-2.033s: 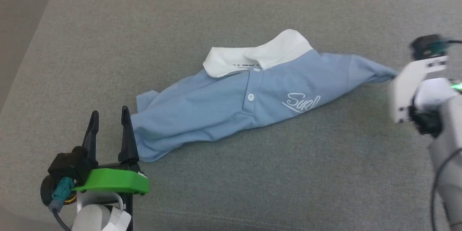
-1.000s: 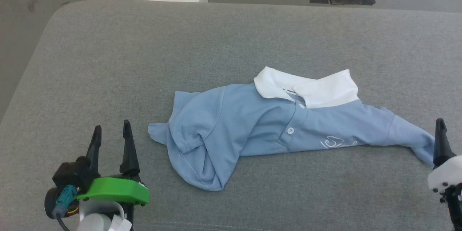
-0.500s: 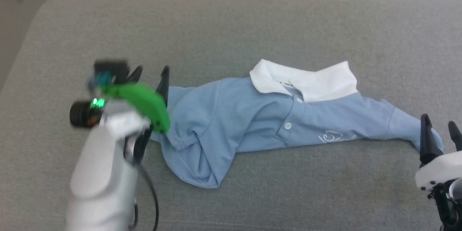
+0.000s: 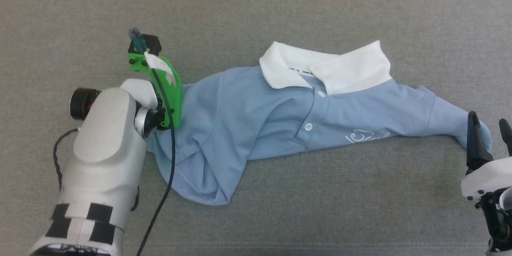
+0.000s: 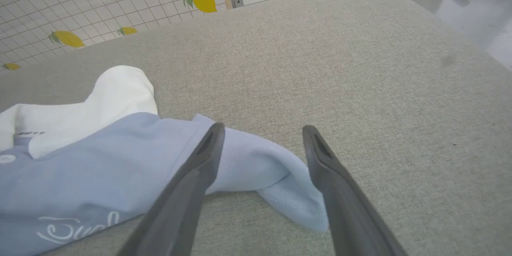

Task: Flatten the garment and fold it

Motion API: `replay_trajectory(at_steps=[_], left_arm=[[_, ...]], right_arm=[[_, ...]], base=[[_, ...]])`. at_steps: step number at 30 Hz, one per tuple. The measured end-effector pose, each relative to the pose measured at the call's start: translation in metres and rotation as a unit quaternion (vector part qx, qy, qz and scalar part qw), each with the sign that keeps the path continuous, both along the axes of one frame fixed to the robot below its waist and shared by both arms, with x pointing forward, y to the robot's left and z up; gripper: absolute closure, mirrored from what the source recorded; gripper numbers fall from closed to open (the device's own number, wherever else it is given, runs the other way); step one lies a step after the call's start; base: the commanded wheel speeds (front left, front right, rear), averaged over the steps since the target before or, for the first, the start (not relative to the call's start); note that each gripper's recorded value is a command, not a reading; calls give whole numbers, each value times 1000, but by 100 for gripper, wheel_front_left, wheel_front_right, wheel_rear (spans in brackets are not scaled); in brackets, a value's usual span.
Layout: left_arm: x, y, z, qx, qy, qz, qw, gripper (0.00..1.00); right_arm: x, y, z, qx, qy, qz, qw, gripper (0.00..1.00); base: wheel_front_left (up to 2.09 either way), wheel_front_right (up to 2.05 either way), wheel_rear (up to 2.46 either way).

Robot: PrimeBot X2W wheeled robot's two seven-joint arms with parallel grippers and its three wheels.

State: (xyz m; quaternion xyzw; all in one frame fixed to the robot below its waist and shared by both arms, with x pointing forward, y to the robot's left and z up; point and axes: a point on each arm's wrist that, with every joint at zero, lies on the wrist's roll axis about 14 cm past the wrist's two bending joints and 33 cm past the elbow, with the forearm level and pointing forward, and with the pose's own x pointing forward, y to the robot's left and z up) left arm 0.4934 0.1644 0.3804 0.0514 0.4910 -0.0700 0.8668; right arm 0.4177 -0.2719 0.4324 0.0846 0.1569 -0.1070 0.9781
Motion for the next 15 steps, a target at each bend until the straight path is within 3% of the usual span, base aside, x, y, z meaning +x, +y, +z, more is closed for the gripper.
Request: replay_trajectory(at_steps=[5,6,7,9,15], left_arm=[[2,-8,-9,-4,22,-12,1000,0],[2,-8,-10,-5,23,-13,1000,62],[1,-8,-10,-7,23,-13,1000,100],[1,-11,-8,-19,21,-13,1000,100],[12,-21,16,-123,-49,40,990,100]], right_arm=[[-1,-4,-8,-2,9,-6,1000,0],[-1,-3,-10,-2,11,-5,1000,0],[-1,-2,-11,-1,13,-3,1000,0],[0,0,-12,1,13,-1,1000,0],[1,-1,-4,-16,9,2,1000,0]], base=[[0,0,0],[0,0,0],[0,0,0],[0,0,0],[0,0,0]])
